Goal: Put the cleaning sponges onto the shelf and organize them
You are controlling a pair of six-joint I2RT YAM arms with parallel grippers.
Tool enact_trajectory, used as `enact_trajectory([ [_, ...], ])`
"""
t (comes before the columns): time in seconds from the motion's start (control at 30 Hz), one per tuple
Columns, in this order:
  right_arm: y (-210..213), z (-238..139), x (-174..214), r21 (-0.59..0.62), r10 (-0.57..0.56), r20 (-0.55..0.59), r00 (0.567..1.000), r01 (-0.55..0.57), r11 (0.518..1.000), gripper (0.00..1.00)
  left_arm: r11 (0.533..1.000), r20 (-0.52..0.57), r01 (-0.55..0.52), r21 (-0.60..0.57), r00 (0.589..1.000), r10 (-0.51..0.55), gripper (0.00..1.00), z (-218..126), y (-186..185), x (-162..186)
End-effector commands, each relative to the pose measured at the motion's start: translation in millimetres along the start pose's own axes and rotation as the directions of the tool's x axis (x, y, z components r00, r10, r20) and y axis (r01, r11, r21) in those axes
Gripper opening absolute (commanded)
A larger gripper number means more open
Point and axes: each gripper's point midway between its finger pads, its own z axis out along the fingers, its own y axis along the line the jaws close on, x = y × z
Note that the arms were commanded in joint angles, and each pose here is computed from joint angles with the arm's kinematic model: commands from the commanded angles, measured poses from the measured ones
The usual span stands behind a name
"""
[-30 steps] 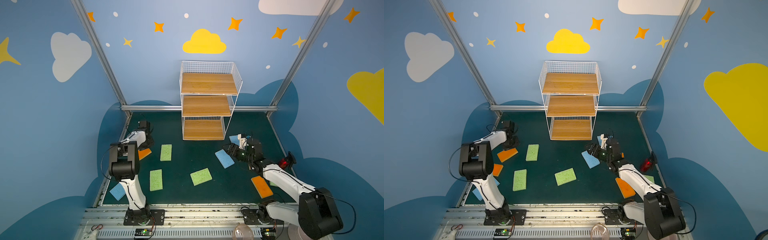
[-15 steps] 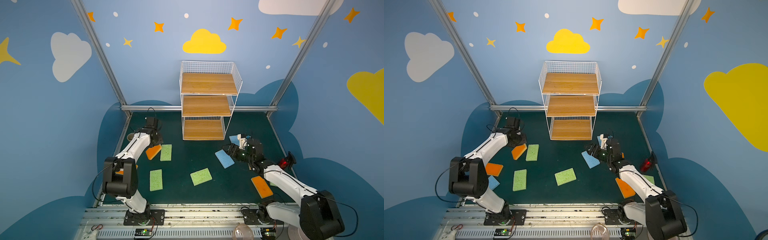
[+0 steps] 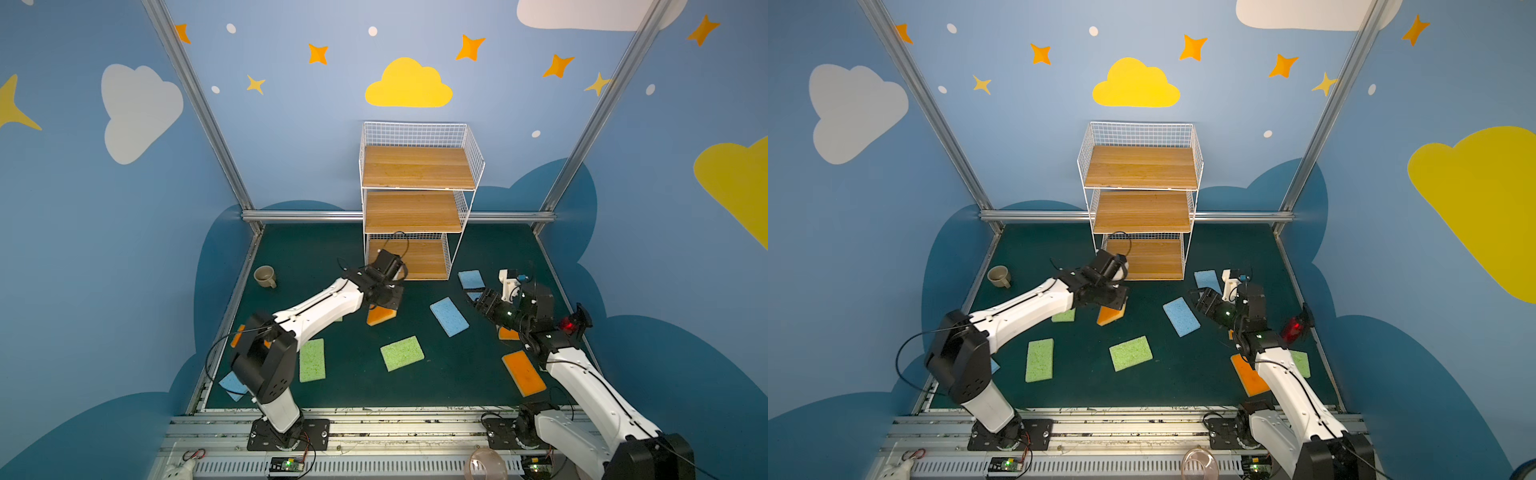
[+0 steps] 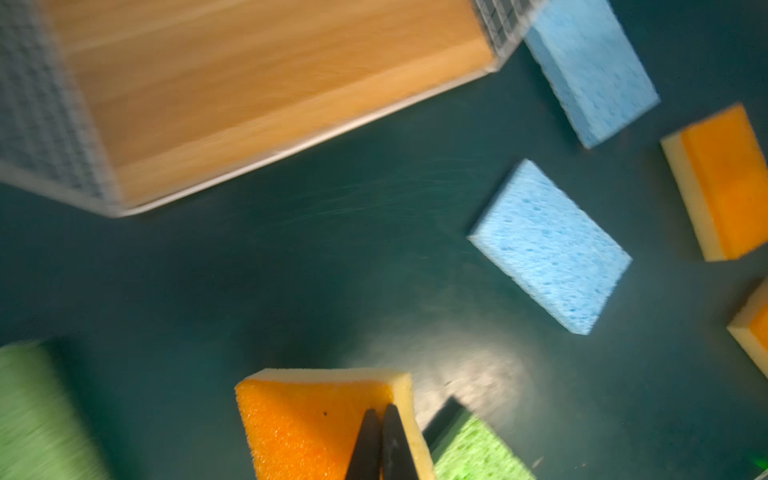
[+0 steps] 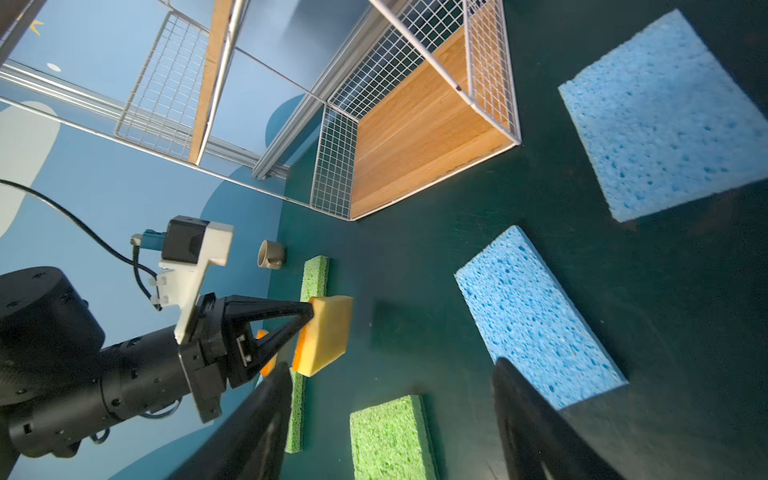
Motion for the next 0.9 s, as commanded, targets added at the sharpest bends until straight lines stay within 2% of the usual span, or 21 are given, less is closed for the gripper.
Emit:
enact_trajectory([
  [0.0, -13.1, -7.0, 13.8, 0.035, 0.003, -0.052, 0.999, -0.001, 0.999, 0.75, 0.997, 0.005, -0.079, 0.014, 0.997, 0.079, 0.03, 17.4, -32.7, -2.1],
  [0.07, -14.7, -7.1, 17.5, 0.037, -0.013, -0.072, 0.997, 0.016, 0.999, 0.75, 0.994, 0.003, -0.104, 0.026, 0.995, 0.104, 0.07, 26.1, -45.2, 0.8],
  [0.17, -14.0, -5.0, 25.2, 0.025, -0.023, -0.124, 0.992, 0.026, 0.999, 0.75, 0.990, 0.003, -0.119, 0.079, 0.993, 0.119, 0.25, 30.9, -59.6, 5.4],
  [0.27, -12.3, 0.1, 30.9, 0.005, -0.014, -0.168, 0.986, 0.015, 1.000, 0.69, 0.987, 0.013, -0.122, 0.103, 0.993, 0.121, 0.53, 24.4, -63.1, 7.0],
  [0.4, -8.0, 16.1, 42.6, -0.016, 0.016, -0.240, 0.971, -0.020, 1.000, 0.55, 0.990, 0.056, -0.113, 0.079, 0.992, 0.109, 0.87, 1.8, -53.3, 8.0],
  [0.47, -3.7, 25.0, 48.6, -0.012, 0.015, -0.277, 0.961, -0.019, 1.000, 0.51, 0.996, 0.079, -0.085, 0.038, 0.993, 0.082, 0.99, -8.0, -40.6, 11.8],
  [0.57, 6.2, 36.5, 58.0, -0.010, 0.017, -0.338, 0.941, -0.022, 1.000, 0.50, 1.000, 0.115, -0.014, -0.004, 0.993, 0.014, 1.00, -16.5, -16.3, 21.0],
  [0.67, 7.2, 46.7, 66.7, 0.053, 0.115, -0.401, 0.909, -0.103, 0.993, 0.50, 0.997, 0.167, 0.078, -0.028, 0.983, -0.072, 1.00, -21.0, 9.3, 30.3],
  [0.8, 4.7, 63.6, 91.5, 0.109, 0.212, -0.474, 0.855, -0.182, 0.977, 0.54, 0.972, 0.236, 0.237, -0.007, 0.945, -0.228, 1.00, -28.7, 44.8, 35.3],
  [0.87, 0.3, 69.9, 98.1, 0.123, 0.248, -0.471, 0.847, -0.215, 0.969, 0.55, 0.954, 0.267, 0.298, -0.019, 0.921, -0.282, 1.00, -34.0, 62.4, 35.7],
])
